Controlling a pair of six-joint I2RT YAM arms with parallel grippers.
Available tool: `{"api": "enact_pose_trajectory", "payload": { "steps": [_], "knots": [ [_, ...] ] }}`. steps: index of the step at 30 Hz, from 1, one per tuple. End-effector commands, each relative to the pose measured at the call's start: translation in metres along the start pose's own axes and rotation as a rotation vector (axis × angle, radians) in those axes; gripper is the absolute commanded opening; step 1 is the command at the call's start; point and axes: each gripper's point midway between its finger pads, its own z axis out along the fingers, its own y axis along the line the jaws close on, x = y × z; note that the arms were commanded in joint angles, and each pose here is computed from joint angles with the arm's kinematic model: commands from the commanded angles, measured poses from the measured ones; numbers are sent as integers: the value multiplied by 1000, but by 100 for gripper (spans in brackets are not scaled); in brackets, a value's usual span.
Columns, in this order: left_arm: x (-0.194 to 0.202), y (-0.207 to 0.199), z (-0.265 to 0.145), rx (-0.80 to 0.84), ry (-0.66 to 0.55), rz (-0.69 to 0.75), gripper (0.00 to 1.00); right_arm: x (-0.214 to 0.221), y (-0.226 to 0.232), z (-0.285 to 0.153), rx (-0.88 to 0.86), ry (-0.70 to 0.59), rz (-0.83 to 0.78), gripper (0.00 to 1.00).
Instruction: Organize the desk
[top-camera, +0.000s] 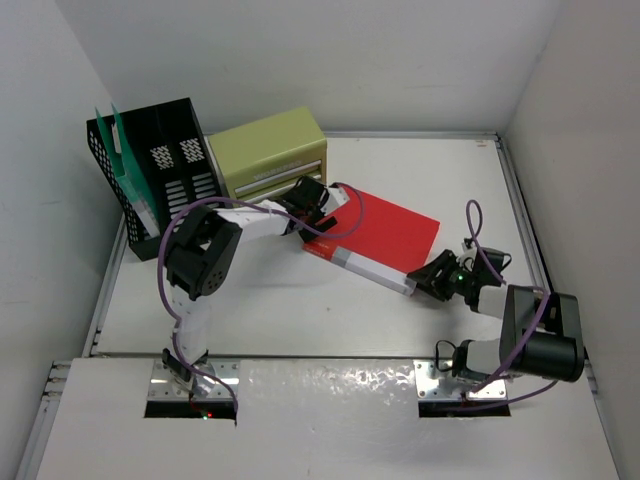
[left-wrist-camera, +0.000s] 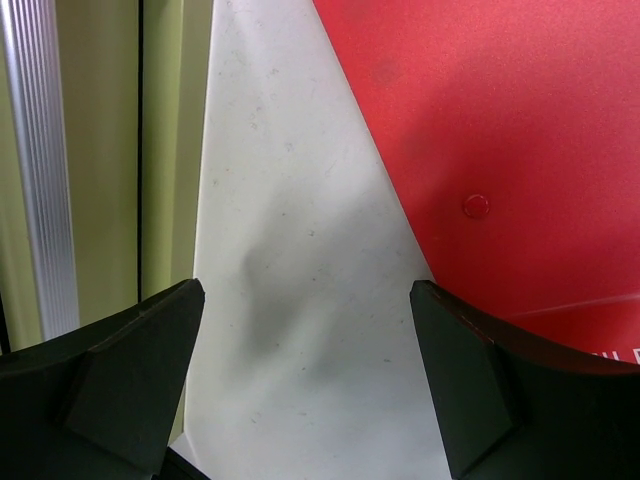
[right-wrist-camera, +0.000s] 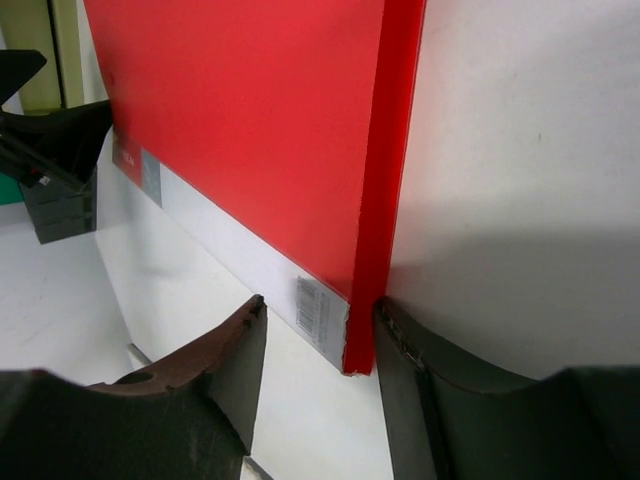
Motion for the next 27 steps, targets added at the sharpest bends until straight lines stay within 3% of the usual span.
{"api": "enact_pose_trajectory", "payload": {
  "steps": [1,3,11,16,18,20,21,24,27],
  "knots": [
    [-10,-29,5,89,-29,15,85,-5,-5,8,8,-3,-39,46],
    [-10,-29,5,91,-30,18,85,-5,-5,10,1,-2,-34,39],
    [-14,-28,5,88,-38,27,85,-9,-11,6,61,-28,-86,38],
    [-16,-33,4,92,-39,47,85,-14,2,12,0,-12,-57,36],
    [-17,-36,0,93,-48,63,85,-15,10,17,-40,-6,-55,28],
    [-24,-39,-8,94,-73,87,85,-14,12,22,-42,12,-45,6],
    [-23,-42,-10,97,-74,96,85,-11,12,23,-32,25,-37,0],
    [-38,-43,-37,92,-97,115,85,-12,14,20,-16,32,-27,0],
    [-68,-54,-85,73,-201,208,88,-28,28,13,-21,-10,-64,0]
  ]
}}
